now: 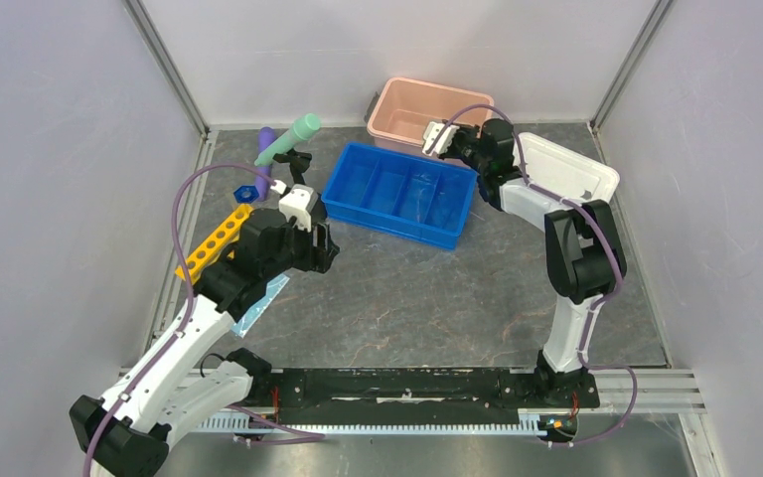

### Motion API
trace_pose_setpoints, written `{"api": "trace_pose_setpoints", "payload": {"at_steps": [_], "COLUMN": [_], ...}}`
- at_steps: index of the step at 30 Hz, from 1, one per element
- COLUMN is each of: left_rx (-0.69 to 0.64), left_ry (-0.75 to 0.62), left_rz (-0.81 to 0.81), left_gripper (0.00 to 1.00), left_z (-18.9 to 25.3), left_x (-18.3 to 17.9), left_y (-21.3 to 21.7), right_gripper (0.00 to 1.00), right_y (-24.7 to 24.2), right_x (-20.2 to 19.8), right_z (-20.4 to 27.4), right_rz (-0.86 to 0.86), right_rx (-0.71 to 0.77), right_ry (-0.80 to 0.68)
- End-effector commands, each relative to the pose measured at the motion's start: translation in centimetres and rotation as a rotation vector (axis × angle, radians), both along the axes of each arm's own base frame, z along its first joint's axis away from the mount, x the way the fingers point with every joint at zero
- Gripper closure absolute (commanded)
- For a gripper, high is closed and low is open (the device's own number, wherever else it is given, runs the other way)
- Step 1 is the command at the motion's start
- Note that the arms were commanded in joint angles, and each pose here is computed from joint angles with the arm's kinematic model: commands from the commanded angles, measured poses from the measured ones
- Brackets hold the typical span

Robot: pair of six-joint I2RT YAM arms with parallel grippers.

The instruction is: Organize the chemistry lab equipment

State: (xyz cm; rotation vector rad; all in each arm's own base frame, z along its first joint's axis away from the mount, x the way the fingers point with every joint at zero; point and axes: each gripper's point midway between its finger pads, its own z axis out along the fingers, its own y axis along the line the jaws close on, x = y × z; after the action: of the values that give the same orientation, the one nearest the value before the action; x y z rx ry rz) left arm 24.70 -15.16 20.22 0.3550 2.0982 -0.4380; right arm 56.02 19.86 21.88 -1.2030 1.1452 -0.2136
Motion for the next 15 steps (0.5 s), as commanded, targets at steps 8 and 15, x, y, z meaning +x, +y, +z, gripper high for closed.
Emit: {"api": "trace_pose_setpoints", "payload": {"at_steps": [8,15], "left_rx": [0.03,0.076], "left_ry": [0.004,0.075], "left_rz": [0.041,0.072], "left_gripper": [0.28,0.28], "left_z": [-0.5,-2.4], "left_x": [0.5,0.7], "left_y": [0.6,1.1], "right_gripper": [0.7,0.62], "right_y": [-0.4,-3.0], "right_x": [-5.7,-10.7], "right_z": [9.7,8.7], "right_rz": [-0.044,-0.257], "right_rx": [0.271,0.686], "right_ry": [-0.044,0.249]}}
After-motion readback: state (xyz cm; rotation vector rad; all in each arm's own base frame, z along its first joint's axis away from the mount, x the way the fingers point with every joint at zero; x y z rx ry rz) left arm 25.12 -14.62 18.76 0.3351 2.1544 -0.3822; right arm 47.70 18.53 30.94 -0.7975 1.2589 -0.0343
